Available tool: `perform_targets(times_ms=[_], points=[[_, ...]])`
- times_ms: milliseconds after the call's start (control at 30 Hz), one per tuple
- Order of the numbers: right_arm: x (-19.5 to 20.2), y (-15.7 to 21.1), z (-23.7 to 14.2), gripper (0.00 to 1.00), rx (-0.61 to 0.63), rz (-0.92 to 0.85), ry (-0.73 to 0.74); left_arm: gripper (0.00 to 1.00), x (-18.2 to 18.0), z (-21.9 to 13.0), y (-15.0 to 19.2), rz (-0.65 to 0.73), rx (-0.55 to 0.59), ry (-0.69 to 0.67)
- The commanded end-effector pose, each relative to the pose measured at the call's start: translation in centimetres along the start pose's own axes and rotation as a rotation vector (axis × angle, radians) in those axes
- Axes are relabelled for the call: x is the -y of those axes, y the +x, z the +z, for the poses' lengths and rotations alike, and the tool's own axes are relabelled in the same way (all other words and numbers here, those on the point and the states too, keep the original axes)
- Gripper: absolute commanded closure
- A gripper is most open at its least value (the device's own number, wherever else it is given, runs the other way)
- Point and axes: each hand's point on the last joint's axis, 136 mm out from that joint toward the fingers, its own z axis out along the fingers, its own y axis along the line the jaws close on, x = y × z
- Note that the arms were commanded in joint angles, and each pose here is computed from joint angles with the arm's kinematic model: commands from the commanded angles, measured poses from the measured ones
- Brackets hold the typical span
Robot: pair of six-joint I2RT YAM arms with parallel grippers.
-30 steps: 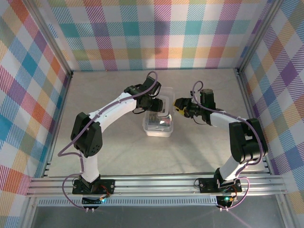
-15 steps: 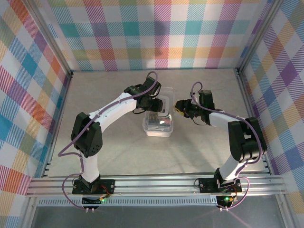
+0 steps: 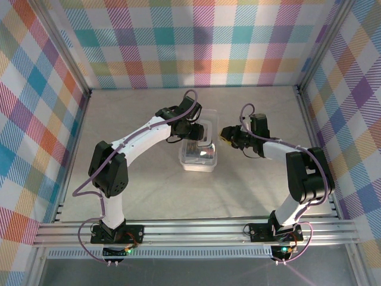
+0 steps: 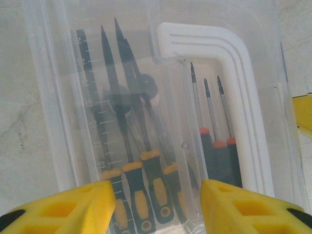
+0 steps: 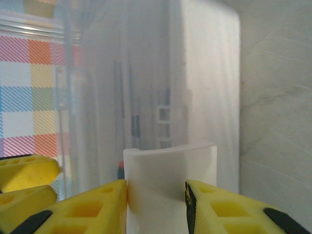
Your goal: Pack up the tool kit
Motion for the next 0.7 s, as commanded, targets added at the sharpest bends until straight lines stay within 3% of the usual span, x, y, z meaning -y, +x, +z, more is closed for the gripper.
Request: perform_targets(times_ms=[0,667], points=[[1.5,1.1,0.0,0.65,-0.028,0.008,0.032,0.48,-3.2,3.2,6.5,-0.004,-0.238,-0.119],[-1.2,0.8,1.5,0.68,-0.062,0.043,-0.101,0.48,-3.0,3.6,6.6,-0.007,-0.245,-0.108]])
